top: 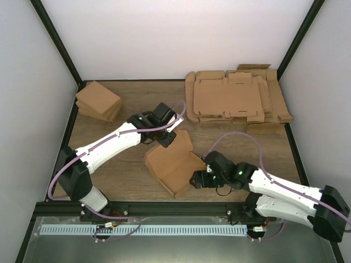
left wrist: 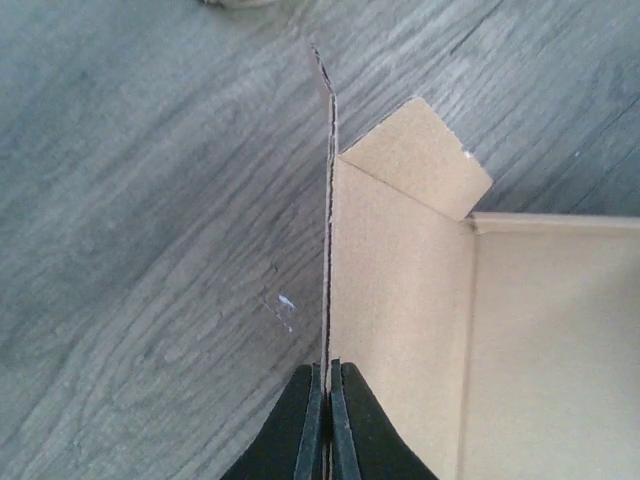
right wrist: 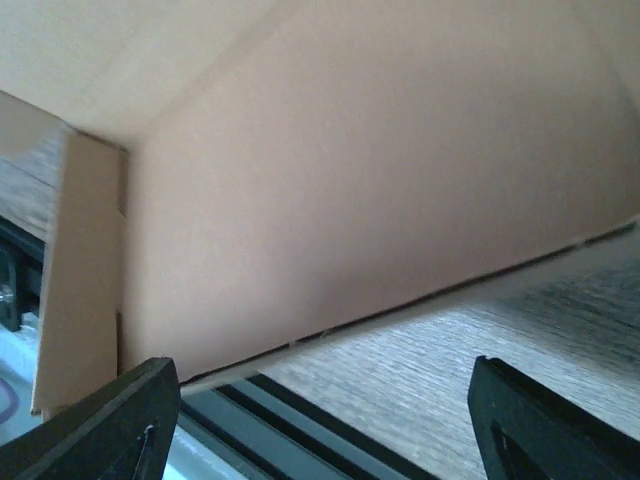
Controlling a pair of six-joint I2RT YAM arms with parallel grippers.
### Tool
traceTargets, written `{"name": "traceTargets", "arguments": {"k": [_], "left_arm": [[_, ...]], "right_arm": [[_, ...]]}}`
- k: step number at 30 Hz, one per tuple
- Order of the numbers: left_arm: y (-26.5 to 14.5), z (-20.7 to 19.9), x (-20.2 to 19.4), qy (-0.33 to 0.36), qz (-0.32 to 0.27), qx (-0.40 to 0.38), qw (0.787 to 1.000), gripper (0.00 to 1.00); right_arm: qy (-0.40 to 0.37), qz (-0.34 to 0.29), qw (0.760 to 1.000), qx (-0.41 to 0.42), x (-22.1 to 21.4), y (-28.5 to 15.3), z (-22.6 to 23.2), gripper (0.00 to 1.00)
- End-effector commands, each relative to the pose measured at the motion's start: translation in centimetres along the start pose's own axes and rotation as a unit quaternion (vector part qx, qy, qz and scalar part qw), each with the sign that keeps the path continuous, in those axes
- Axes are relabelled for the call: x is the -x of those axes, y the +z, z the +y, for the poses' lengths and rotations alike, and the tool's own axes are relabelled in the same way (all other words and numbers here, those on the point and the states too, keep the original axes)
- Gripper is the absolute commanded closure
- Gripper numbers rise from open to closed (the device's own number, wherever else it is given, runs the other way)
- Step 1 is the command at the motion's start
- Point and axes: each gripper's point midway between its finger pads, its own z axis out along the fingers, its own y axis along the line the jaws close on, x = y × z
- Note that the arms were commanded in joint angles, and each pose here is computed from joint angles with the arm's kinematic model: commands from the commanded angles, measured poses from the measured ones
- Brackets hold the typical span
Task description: Fold the paper box
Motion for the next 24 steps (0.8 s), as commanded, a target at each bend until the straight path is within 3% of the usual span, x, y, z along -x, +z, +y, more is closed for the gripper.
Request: {"name": "traceTargets", "arguments": {"k": [1,8,11,18,24], "left_arm": [[-2.2,0.1,2.0,0.005,-0.024,0.007,1.000,0.96],[-3.0,0.3,4.6,0.028,-0.046,0.014,0.998,0.95],[-2.7,0.8,5.3,0.043,-0.052,0.030,0.997,0.88],[-3.6,2.1,6.7,0.011,-0.076,0.065,0.995,0.35],[-7.8,3.8,6.5,-0.082,-0.136,0.100,0.982,0.06]], "right_arm": [[0.007,0.005,0.996,0.084,0.3,2.1,3.0,0.20],[-0.054,-0.018,0.995,0.087,2.9,5.6,4.4,0.24],[-0.084,-0.024,0.993,0.085,4.1,7.6,5.0,0.25],[-0.134,-0.090,0.979,0.123,6.9,4.7,5.6,0.24],[-0.192,-0.080,0.969,0.136,8.0,1.5,5.9,0.21]]}}
